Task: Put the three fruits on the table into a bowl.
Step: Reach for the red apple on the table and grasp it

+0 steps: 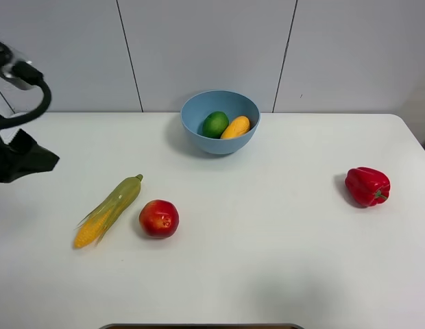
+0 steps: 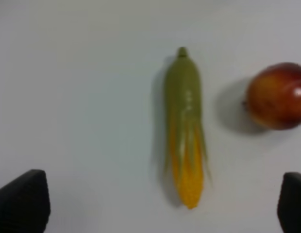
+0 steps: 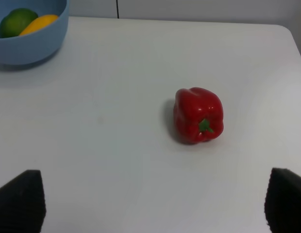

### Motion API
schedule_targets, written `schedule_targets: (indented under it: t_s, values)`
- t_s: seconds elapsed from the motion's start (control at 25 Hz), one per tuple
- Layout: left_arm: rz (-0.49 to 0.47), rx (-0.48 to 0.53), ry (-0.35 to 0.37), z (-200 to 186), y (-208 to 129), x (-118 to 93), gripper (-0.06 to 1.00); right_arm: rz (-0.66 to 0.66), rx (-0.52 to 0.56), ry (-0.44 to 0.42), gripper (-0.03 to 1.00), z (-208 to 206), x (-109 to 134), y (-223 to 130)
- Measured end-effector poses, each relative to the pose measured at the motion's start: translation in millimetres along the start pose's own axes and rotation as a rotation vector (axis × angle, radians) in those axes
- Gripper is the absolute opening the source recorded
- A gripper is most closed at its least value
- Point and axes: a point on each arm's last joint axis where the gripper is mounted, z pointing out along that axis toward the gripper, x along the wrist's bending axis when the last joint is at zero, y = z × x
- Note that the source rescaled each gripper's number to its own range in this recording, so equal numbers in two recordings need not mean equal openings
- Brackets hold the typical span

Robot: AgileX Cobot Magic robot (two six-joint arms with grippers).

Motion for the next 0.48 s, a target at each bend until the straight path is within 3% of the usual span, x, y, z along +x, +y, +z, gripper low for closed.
schedule_targets:
  t_s: [0.2, 0.48]
  values:
    - [0.117, 0.045, -0.099, 24.9, 22.1, -26.3, 0.92, 0.0, 0.0, 0.0, 0.94, 0.0, 0.0, 0.0]
    - [0.199, 0.158, -0.167, 65.8, 30.3, -49.4, 0.92, 0.0, 0.0, 0.0, 0.94, 0.0, 0.0, 0.0]
